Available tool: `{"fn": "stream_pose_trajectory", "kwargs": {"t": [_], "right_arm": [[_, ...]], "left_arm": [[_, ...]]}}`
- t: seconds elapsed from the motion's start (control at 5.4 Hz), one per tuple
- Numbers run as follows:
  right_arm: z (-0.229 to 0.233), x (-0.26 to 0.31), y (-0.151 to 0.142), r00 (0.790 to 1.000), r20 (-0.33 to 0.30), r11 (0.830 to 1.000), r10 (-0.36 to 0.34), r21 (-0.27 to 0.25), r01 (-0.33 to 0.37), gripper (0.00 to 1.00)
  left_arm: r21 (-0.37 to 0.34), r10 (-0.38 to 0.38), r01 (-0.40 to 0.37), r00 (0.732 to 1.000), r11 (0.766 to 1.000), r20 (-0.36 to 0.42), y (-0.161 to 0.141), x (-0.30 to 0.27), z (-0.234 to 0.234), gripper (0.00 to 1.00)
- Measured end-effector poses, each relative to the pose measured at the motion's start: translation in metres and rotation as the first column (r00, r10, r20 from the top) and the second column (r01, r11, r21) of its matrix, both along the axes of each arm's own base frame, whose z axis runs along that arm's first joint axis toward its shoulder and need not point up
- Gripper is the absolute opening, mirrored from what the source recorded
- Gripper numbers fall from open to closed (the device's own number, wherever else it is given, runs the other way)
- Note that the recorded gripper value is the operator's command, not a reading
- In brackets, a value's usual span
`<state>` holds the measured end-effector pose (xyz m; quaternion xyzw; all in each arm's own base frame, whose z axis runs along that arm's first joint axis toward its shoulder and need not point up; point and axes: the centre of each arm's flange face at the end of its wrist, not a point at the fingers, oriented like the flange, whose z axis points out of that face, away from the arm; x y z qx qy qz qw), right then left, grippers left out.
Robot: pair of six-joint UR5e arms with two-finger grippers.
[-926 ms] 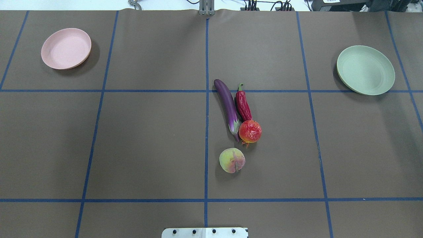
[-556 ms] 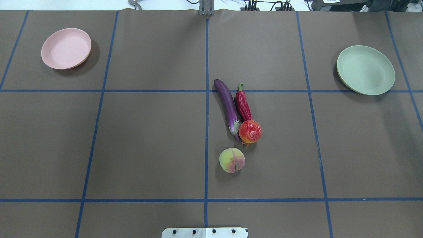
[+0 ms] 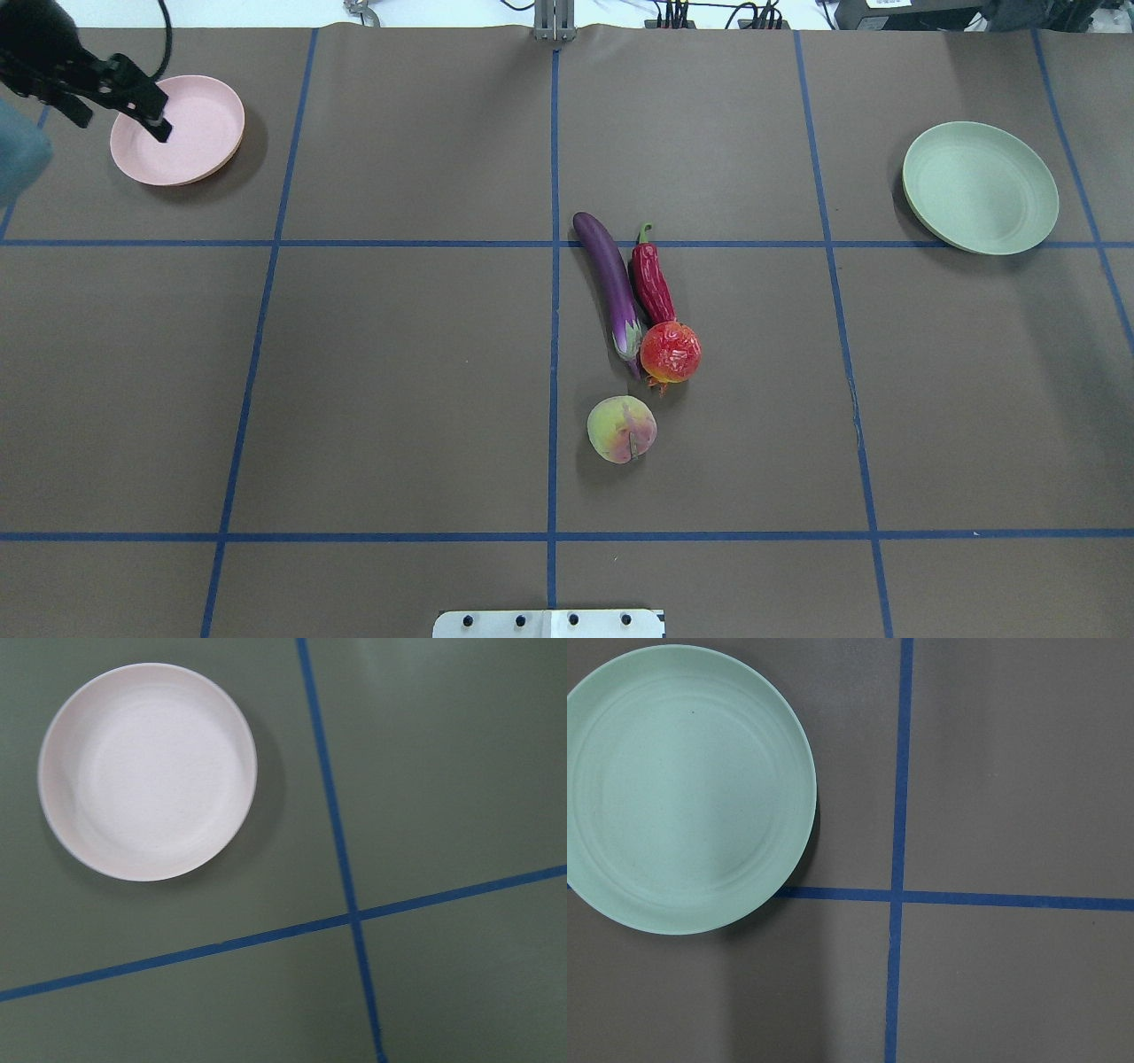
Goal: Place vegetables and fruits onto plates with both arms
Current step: 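Move the left gripper over the purple eggplant and lower it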
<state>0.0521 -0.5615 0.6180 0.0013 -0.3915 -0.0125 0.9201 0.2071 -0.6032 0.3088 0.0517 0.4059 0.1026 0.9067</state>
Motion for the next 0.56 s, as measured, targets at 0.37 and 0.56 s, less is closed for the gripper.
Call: {"fn": "stream_pose_trajectory", "kwargs": {"t": [0.37,0.56], "right_arm": [[-0.014,-0.003,-0.003,1.0,-0.001,1.0,-0.006,0.03,0.006,1.0],[-0.024,-0.008,-0.004,1.0,0.0,0.999,-0.014,0.048,0.014,1.0]], "left_arm": [[-0.142,-0.05,0.046,0.998,0.989,-0.023,0.0,0.125,-0.075,1.0],[-0.197,-0.098,0.097,0.995,0.976,0.006,0.0,0.188,-0.115,1.0]]}}
